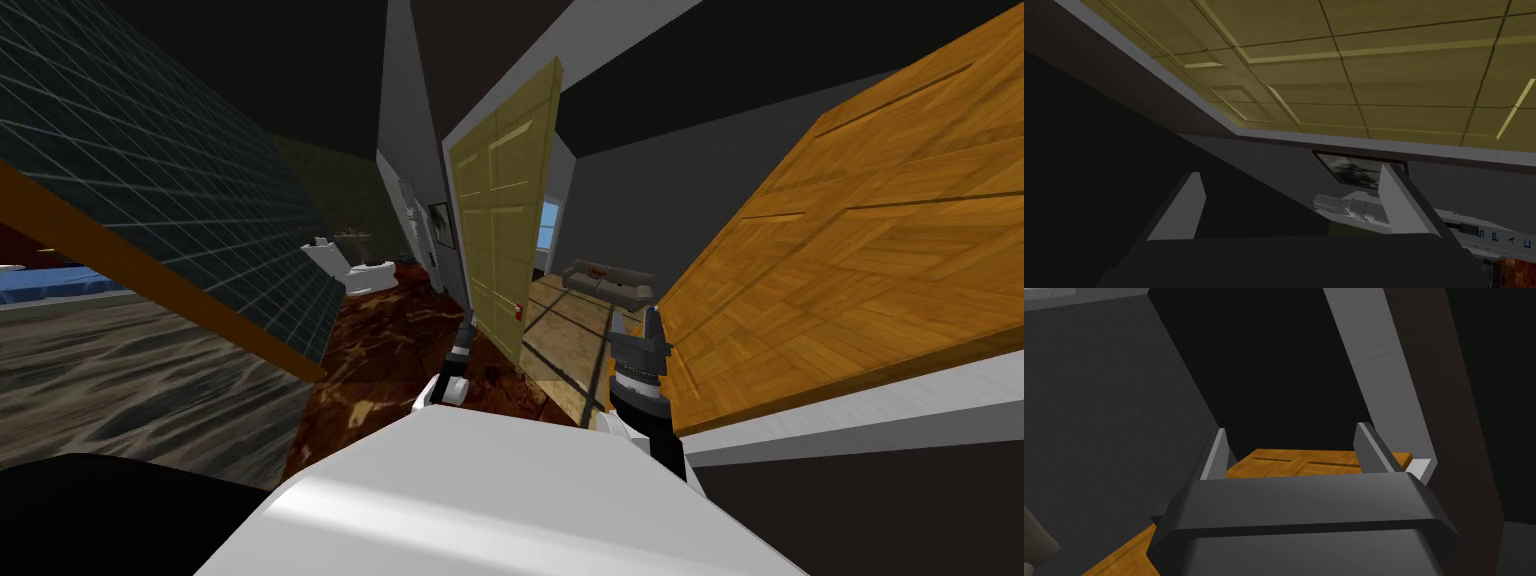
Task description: Push the door open
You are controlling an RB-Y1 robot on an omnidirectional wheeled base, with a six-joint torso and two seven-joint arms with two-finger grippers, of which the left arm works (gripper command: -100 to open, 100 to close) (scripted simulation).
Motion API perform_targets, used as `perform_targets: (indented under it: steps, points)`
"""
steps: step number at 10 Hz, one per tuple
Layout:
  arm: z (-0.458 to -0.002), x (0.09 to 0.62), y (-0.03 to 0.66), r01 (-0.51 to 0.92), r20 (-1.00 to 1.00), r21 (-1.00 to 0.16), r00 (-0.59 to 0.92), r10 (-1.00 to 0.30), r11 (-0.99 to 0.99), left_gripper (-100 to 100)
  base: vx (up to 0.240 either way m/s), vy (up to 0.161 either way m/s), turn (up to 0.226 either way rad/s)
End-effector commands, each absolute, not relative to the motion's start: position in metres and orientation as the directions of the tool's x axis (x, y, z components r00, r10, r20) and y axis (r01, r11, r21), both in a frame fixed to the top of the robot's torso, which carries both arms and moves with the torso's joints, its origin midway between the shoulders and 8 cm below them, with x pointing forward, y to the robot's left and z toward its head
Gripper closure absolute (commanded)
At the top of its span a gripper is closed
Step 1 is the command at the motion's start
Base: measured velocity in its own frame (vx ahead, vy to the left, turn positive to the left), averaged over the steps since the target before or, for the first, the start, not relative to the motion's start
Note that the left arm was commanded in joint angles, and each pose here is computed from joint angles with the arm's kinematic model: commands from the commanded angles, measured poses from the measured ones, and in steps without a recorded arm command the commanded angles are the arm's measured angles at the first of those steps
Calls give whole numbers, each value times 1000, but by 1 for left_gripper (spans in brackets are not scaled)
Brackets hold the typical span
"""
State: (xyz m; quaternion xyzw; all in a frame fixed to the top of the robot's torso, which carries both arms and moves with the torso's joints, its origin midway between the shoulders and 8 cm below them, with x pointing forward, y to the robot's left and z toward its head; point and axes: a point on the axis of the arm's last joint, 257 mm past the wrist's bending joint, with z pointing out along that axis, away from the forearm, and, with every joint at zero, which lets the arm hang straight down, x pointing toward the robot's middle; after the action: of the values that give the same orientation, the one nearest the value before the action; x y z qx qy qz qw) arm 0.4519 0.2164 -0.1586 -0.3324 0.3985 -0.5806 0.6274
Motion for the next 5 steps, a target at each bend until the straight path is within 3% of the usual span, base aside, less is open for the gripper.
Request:
perform_targets:
  steps: [1, 4, 5]
  points:
    - [-168, 455, 215, 451, -113, -887, 3, -994, 102, -100, 32, 33, -66]
    - [-196, 463, 203, 404, -105, -911, -27, -994, 85, -100, 52, 55, -161]
    - [-199, 463, 203, 399, -105, -913, -27, -994, 86, -100, 53, 59, -49]
